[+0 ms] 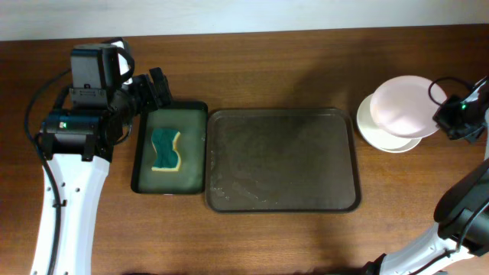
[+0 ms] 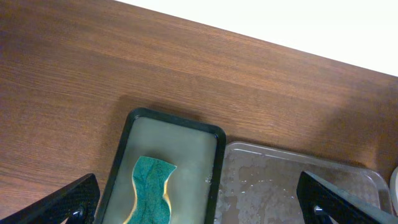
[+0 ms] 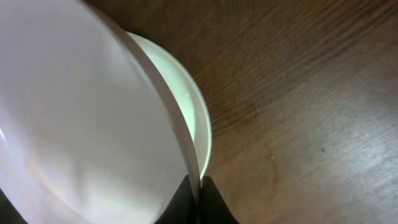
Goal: Clean dirty plates on tray and stack at the side
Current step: 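Carry the plate right and set it on the plate stack, then open the right gripper and withdraw it from the stack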
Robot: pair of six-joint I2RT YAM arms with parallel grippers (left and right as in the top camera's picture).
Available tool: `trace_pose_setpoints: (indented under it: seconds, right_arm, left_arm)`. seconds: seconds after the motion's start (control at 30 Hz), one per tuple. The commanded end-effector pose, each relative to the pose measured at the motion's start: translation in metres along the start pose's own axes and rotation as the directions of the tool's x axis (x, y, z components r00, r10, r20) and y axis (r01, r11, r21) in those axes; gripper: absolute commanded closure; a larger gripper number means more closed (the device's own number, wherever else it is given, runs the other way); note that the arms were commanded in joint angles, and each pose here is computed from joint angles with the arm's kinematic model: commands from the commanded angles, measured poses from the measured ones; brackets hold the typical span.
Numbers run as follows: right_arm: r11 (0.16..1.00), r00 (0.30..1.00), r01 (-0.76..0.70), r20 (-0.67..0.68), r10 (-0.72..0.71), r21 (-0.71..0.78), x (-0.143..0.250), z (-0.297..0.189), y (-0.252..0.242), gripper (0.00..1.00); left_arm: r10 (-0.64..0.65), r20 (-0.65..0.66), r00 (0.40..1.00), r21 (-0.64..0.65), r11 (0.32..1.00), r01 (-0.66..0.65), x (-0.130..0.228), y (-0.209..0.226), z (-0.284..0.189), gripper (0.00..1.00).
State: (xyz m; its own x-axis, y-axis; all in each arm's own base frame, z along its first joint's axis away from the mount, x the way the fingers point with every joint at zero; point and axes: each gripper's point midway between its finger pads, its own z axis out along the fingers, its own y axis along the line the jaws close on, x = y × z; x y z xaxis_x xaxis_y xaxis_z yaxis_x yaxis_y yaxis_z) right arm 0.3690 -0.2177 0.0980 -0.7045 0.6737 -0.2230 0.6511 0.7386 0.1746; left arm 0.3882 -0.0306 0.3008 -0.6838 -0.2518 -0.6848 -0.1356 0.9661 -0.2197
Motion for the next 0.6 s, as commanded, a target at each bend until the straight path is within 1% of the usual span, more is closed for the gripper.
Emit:
trace_pose_setpoints:
  seconds: [0.0, 0.1, 0.13, 0.17, 0.2, 0.23, 0.3, 0.37, 0.47, 0.57]
  right_arm:
    - [1.0, 1.0, 0.01, -0.016, -0.011, -0.029, 0.011, 0.015, 0.004, 0.96]
    - [0.999, 1.0, 0.011, -0.014, -0.011, -0.034, 0.011, 0.018, 0.004, 0.94]
    - [0.999, 1.0, 0.011, -0.015, -0.012, -0.042, 0.011, 0.018, 0.005, 0.86]
    - [0.998, 1.0, 0.011, -0.018, -0.012, -0.061, 0.012, 0.018, 0.009, 0.73]
    - [0.996, 1.0, 0.015, -0.023, -0.017, -0.09, 0.013, 0.017, 0.014, 0.67]
    - [0.991, 0.999, 0.03, -0.028, -0.034, -0.127, 0.014, 0.016, 0.02, 0.56]
    - [0.976, 0.995, 0.082, -0.043, -0.093, -0.203, 0.021, 0.014, 0.034, 0.41]
    - [0.949, 0.981, 0.158, -0.067, -0.183, -0.274, 0.033, 0.01, 0.051, 0.34]
    - [0.929, 0.957, 0.219, -0.118, -0.264, -0.297, 0.053, 0.007, 0.07, 0.33]
    - [0.9, 0.909, 0.296, -0.194, -0.368, -0.321, 0.088, 0.007, 0.101, 0.32]
  left_arm:
    - [0.017, -0.007, 1.0, 0.01, 1.0, -0.017, 0.002, -0.002, 0.002, 0.01]
    - [0.017, -0.007, 1.0, 0.01, 1.0, -0.017, 0.002, -0.002, 0.002, 0.01]
    - [0.017, -0.007, 1.0, 0.01, 1.0, -0.017, 0.002, -0.002, 0.002, 0.0]
    - [0.017, -0.007, 1.0, 0.01, 1.0, -0.017, 0.002, -0.002, 0.002, 0.0]
    - [0.017, -0.007, 1.0, 0.01, 1.0, -0.017, 0.002, -0.002, 0.002, 0.01]
    - [0.017, -0.007, 1.0, 0.01, 1.0, -0.017, 0.002, -0.002, 0.002, 0.0]
    - [0.017, -0.007, 1.0, 0.01, 1.0, -0.017, 0.002, -0.002, 0.002, 0.01]
    - [0.017, -0.007, 1.0, 0.01, 1.0, -0.017, 0.002, -0.002, 0.002, 0.01]
    - [0.017, -0.007, 1.0, 0.01, 1.0, -0.017, 0.002, -0.002, 0.002, 0.01]
    - [0.017, -0.007, 1.0, 0.01, 1.0, -0.017, 0.002, -0.002, 0.002, 0.0]
